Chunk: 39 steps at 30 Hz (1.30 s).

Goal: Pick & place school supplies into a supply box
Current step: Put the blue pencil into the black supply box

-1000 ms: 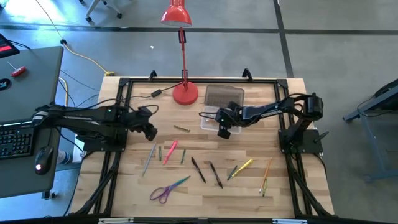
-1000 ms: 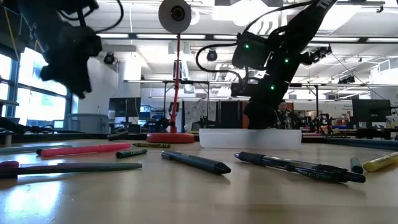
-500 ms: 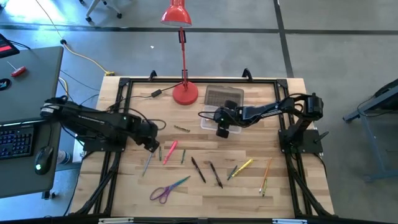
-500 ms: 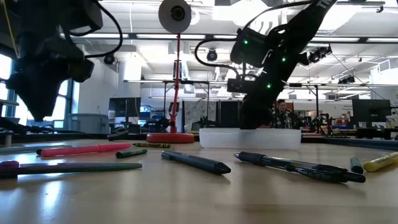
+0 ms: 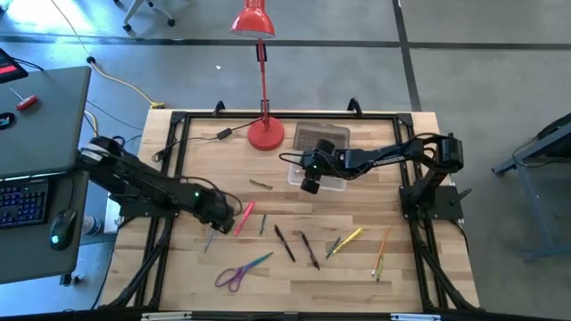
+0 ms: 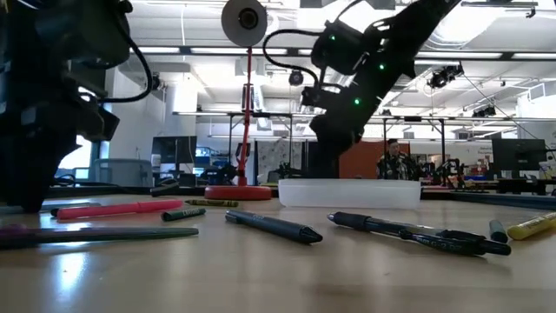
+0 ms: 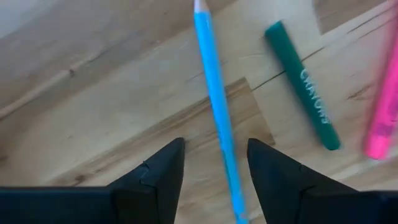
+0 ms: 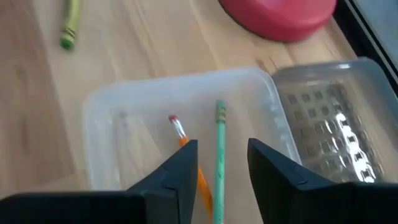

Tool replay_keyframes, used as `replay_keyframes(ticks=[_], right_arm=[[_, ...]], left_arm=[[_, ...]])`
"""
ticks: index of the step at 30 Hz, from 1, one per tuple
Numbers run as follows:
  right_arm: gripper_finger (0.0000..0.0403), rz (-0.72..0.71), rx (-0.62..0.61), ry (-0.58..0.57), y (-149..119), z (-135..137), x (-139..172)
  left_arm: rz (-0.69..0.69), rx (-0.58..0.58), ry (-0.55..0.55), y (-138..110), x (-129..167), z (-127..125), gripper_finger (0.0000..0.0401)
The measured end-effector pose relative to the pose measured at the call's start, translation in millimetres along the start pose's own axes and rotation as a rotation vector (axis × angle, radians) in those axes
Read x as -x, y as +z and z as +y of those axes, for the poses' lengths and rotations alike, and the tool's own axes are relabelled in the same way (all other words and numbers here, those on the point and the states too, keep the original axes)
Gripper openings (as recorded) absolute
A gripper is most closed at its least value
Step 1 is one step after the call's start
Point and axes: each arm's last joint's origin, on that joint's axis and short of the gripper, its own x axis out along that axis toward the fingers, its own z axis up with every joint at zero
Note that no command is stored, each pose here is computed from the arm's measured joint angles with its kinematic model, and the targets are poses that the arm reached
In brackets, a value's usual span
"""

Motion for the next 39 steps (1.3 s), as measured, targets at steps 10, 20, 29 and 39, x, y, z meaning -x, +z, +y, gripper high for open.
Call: replay_keyframes(ticks=[10, 20, 29, 39], right_arm=[[0.0119, -0.018, 0.026, 0.027, 4.0, 11.4, 4.8], [0.0119, -0.018, 0.026, 0.029, 4.0, 11.2, 4.7], [0.0119, -0.038, 0.005, 0.150, 7.6, 13.1, 10.5], [0.0119, -0.162, -0.105, 0.332, 25.7, 15.8, 62.5]], left_arm=[[-0.122, -0.022, 0.071, -6.0, -10.9, -3.2, 0.0093], [-0.210, -0.052, 0.088, -3.2, -9.3, -0.3, 0.0024], [-0.367, -0.016, 0.004, 5.2, 14.0, 3.9, 0.0013], [-0.391, -0.089, -0.016, 36.4, 25.1, 3.2, 0.0020]])
